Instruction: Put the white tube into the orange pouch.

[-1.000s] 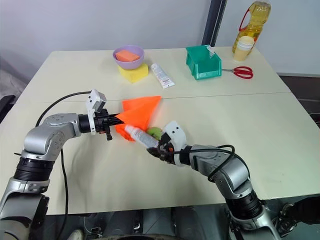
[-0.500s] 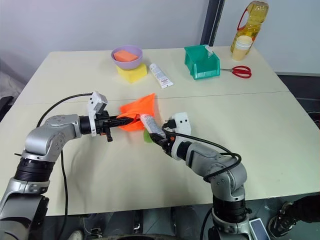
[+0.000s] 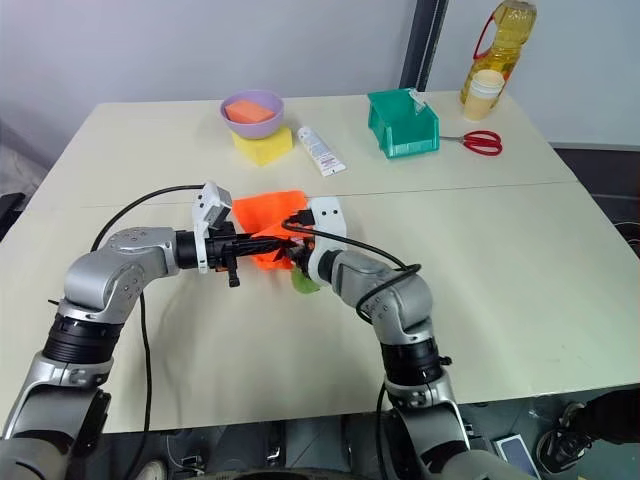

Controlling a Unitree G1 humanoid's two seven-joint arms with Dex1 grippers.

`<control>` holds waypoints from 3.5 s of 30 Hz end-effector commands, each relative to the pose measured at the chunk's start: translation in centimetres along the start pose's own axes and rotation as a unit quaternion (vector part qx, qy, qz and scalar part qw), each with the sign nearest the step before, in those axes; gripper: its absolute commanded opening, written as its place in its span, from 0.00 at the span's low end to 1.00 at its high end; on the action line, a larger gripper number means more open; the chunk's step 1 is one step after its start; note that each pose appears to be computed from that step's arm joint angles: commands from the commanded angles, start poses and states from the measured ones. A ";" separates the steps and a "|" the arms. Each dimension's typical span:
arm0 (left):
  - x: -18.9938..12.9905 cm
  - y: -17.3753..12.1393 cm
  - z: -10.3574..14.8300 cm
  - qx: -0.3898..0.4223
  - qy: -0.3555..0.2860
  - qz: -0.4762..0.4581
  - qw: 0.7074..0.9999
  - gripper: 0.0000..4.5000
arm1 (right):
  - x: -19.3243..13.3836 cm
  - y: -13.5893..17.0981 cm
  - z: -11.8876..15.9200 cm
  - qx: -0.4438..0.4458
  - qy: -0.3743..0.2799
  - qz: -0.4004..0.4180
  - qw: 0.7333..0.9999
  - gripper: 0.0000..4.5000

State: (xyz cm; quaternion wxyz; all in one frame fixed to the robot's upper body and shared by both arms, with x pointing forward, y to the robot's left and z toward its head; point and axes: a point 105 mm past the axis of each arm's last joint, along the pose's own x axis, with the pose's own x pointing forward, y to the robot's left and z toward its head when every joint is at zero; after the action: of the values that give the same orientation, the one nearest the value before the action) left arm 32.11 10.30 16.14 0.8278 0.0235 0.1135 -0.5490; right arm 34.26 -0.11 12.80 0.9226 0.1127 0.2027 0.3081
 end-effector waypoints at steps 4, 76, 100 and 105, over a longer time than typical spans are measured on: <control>-0.5 -0.1 0.8 0.016 -0.011 0.008 1.000 0.00 | 0.3 0.7 2.0 -0.030 -0.042 0.009 0.999 0.39; 3.0 -1.4 3.0 0.185 -0.062 -0.060 0.979 0.87 | -16.0 -0.4 3.2 -0.257 -0.053 0.182 0.948 0.00; 7.1 -2.9 1.9 0.232 -0.011 -0.189 0.954 0.87 | -19.0 -4.8 -0.6 -0.343 0.081 0.068 0.933 0.00; 8.3 -2.9 1.7 0.239 -0.009 -0.193 0.952 0.87 | -18.8 -5.6 -0.9 -0.356 0.089 0.053 0.929 0.00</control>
State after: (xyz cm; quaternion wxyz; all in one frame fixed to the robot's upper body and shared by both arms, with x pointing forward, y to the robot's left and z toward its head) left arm 32.75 1.73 15.27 0.6846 0.1751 -0.0063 -0.7075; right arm 22.96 -15.85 15.41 0.8642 -0.2207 0.1675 0.4201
